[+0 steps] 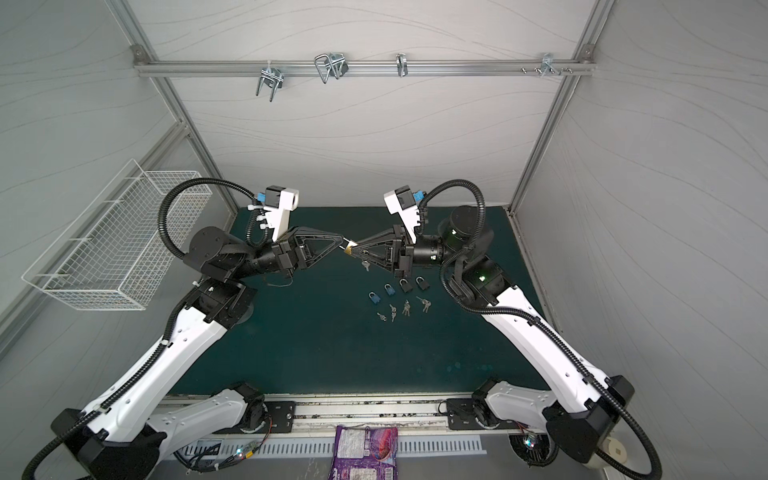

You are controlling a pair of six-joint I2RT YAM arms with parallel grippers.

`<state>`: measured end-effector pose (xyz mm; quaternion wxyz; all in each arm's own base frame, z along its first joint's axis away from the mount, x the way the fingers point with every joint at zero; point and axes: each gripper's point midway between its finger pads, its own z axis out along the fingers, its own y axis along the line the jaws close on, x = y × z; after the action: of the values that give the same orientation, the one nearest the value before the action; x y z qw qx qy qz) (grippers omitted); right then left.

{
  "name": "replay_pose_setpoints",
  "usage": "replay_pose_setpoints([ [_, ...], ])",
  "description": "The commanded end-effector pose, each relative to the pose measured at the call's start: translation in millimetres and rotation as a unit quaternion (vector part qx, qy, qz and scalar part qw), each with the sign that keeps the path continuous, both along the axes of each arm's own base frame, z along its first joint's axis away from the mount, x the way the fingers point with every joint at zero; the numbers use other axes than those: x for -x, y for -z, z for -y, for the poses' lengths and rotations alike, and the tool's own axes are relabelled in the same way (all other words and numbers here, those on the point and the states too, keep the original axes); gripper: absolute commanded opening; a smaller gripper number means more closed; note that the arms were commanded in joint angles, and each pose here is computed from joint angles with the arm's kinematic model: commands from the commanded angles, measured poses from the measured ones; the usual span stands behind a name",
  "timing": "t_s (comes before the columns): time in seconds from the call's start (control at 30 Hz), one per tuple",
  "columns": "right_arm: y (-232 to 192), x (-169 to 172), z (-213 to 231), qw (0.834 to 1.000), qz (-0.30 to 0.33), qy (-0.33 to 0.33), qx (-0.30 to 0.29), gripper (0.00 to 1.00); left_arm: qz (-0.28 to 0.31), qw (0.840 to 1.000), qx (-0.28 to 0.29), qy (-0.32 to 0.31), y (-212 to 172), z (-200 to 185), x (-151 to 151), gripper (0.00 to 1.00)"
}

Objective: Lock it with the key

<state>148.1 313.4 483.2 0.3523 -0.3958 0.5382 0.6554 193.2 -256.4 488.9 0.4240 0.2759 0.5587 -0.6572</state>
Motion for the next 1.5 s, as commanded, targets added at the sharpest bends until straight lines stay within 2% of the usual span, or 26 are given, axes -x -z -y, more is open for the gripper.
replay_pose_setpoints([
  [0.0, -28.0, 15.9, 7.0, 0.999, 0.027, -0.029, -0.034, 0.0, 0.003, 1.0, -0.018, 0.012, 5.3, 2.4, 6.2, 0.0],
  [0.2, -25.3, 6.4, 6.6, 0.999, 0.029, 0.006, -0.03, 0.0, -0.002, 1.0, -0.017, 0.022, 8.8, 8.0, 10.8, 0.0],
  [0.4, -26.2, -8.7, 9.2, 0.994, 0.071, 0.078, -0.034, 0.0, -0.02, 0.999, -0.026, 0.041, 21.4, 21.0, 15.7, 0.0],
  [0.6, -45.3, -5.7, 7.2, 0.995, 0.062, 0.055, -0.062, 0.0, -0.044, 0.997, -0.041, 0.056, 43.1, 31.4, 15.3, 0.0],
  [0.77, -64.7, -5.6, 7.4, 0.993, 0.07, 0.053, -0.085, 0.0, -0.058, 0.989, -0.11, 0.085, 88.0, 58.3, 29.4, 0.0],
  [0.9, -68.1, -6.3, 5.1, 0.992, 0.08, 0.048, -0.082, 0.0, -0.077, 0.984, -0.117, 0.111, 105.7, 69.9, 35.2, 0.0],
  [1.0, -54.0, -8.4, 7.2, 0.992, 0.089, 0.062, -0.064, 0.0, -0.07, 0.99, -0.099, 0.068, 89.3, 50.9, 17.7, 0.0],
  [1.1, -28.1, -5.8, 11.9, 0.991, 0.104, 0.077, -0.034, 0.0, -0.064, 0.997, -0.045, 0.007, 55.6, 14.4, -11.8, 0.0],
  [1.13, -15.7, -7.9, 13.9, 0.991, 0.102, 0.089, -0.017, 0.07, -0.061, 0.998, -0.027, -0.011, 44.6, 2.0, -19.7, 0.0],
  [1.23, 15.5, -10.3, 22.5, 0.987, 0.102, 0.123, 0.024, 0.52, -0.043, 0.998, 0.004, -0.036, 19.6, -20.4, -28.1, 0.0],
  [1.3, 30.0, -13.0, 29.5, 0.983, 0.101, 0.15, 0.041, 0.69, -0.042, 0.998, 0.001, -0.042, 18.6, -24.1, -30.3, 0.0],
  [1.33, 37.9, -15.3, 32.2, 0.981, 0.098, 0.162, 0.052, 0.73, -0.043, 0.998, 0.001, -0.042, 19.1, -24.5, -30.7, 0.0],
  [1.47, 55.7, -19.1, 34.4, 0.978, 0.08, 0.174, 0.08, 0.73, -0.052, 0.998, 0.005, -0.035, 24.6, -23.7, -31.2, 0.0],
])
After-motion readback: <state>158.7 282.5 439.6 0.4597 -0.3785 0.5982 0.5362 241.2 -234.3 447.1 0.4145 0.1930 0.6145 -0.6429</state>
